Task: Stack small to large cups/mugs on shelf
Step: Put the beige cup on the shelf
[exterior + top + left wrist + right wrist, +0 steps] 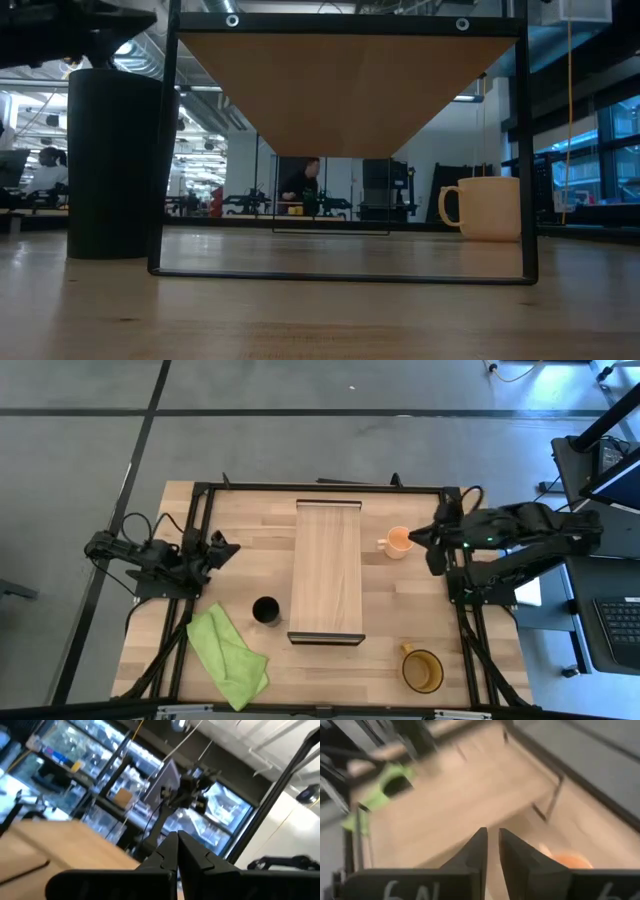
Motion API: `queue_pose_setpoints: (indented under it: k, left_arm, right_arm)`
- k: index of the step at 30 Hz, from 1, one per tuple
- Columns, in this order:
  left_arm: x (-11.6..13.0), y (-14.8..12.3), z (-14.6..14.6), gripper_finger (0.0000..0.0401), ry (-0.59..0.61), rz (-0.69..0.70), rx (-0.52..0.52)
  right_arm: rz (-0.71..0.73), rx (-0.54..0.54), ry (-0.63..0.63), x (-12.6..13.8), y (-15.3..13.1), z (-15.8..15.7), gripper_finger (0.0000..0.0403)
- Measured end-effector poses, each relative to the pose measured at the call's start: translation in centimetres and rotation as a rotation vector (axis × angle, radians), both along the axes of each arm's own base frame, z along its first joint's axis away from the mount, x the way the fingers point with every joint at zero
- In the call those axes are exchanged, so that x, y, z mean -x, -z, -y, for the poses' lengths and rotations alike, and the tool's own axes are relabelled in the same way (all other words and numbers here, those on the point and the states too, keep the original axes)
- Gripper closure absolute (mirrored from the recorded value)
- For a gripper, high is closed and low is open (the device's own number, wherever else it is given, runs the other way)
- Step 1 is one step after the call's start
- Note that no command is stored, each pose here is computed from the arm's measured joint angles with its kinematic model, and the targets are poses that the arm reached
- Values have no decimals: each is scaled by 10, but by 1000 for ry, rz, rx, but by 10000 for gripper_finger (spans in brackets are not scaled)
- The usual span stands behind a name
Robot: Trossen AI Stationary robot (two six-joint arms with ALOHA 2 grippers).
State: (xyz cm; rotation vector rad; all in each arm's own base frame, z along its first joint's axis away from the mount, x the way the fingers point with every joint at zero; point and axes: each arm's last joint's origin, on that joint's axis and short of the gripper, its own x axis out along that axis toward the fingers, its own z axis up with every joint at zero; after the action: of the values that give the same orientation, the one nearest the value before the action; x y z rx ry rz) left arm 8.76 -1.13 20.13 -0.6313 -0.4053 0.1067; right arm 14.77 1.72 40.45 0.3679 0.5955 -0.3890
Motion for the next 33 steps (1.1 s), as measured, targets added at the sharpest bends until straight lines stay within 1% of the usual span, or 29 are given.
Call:
queue_pose_setpoints:
  k: [3,5,7,10,14,17,20,22,25,28,31,33]
  left_arm:
    - [-1,3,1,401,42,-30,2]
    - [-1,2,2,401,69,-36,-10]
    - [-1,-1,2,401,80,-68,-22]
    - [2,-7,2,401,84,-177,-50]
    - [10,-19,-1,401,96,-312,-72]
    - [18,-29,-3,401,108,-371,-85]
    - [24,-34,-4,401,116,-416,-94]
    - [26,-35,-4,401,146,-441,-88]
    - [28,-33,-3,401,200,-482,-68]
    - [29,-29,-3,401,196,-523,-53]
    - [29,-27,-4,401,167,-545,-52]
    - [29,-27,-4,401,165,-543,-51]
  right_arm:
    - [-122,-21,12,-10,-3,-2,353]
    - [-163,-32,10,-16,-6,-4,353]
    - [-169,-39,0,-24,-10,-6,353]
    - [-150,-35,-13,-38,-16,-9,353]
    - [-141,6,-79,-66,-22,-15,353]
    - [-171,48,-133,-87,-24,-19,353]
    - [-199,83,-164,-100,-26,-22,353]
    - [-188,88,-171,-106,-29,-23,353]
    - [-101,60,-215,-115,-39,-25,353]
    - [-24,45,-252,-123,-46,-25,353]
    - [-85,51,-224,-118,-42,-18,353]
    - [-189,57,-138,-108,-36,-11,353]
